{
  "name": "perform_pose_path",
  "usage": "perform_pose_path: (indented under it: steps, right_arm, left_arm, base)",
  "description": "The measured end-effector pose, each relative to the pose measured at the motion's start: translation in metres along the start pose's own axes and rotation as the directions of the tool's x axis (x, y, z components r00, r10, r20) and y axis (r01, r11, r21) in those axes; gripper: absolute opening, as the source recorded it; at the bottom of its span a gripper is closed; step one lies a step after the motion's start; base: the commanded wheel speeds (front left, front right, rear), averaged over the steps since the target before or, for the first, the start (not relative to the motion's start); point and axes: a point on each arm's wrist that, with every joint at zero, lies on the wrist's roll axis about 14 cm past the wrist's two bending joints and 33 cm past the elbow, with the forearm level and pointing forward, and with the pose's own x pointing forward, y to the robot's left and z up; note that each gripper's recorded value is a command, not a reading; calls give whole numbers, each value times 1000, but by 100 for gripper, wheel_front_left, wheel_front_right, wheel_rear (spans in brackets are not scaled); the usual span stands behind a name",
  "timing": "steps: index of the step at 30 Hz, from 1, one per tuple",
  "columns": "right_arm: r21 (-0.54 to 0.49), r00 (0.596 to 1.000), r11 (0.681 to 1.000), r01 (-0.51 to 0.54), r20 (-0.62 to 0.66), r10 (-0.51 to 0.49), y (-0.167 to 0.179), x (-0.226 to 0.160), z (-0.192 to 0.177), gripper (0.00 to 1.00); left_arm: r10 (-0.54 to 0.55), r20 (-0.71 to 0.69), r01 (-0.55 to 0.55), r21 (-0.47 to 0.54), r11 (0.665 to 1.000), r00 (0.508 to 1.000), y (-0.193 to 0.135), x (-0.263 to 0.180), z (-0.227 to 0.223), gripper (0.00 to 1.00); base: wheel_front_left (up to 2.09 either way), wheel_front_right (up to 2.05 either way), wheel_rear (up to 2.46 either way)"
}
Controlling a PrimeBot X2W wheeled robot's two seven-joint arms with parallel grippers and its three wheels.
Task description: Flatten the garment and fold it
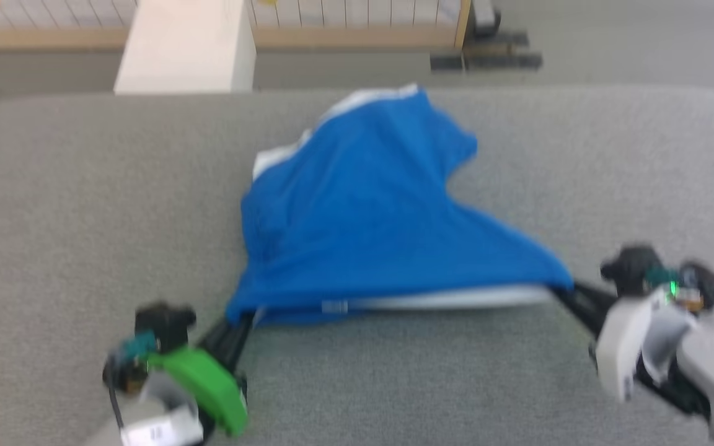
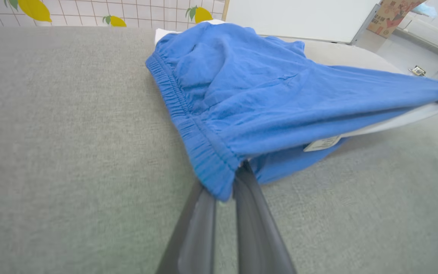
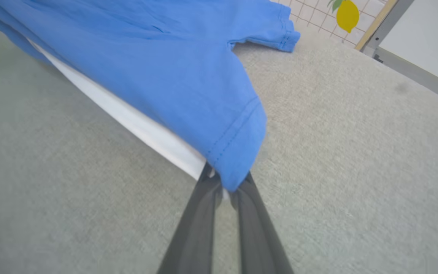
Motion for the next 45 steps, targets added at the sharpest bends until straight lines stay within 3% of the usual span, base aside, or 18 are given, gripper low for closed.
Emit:
perform_pose_path:
  steps: [12,19,28,34,45]
  right_arm:
    - [123,999,992,-5,-32,9,48,-73,-35,0]
    - [84,998,996,43,32,-46,34,-69,-2,0]
    - [48,999,998,41,-18,-40,12,-22,32,0]
    - [7,998,1000,17,-59,-17,-18,47,71,0]
    - [67,980,998,-1,-197,14,-34,151,65,0]
  left_arm:
    - [29,-44,-29,12,1000,999,-26,-79,-20,0]
    - [21,-54,-21,12,1000,998,-33,-80,-18,0]
    - [-40,-18,41,91,995,999,-27,-28,11,0]
    - [-1,-16,3,110,994,1000,9,22,21,0]
    - [55,-90,-48,78,996,994,50,64,-10,0]
  base:
    - [0,0,0]
    - [0,0,0]
    - [0,0,0]
    - [0,0,0]
    - [0,0,0]
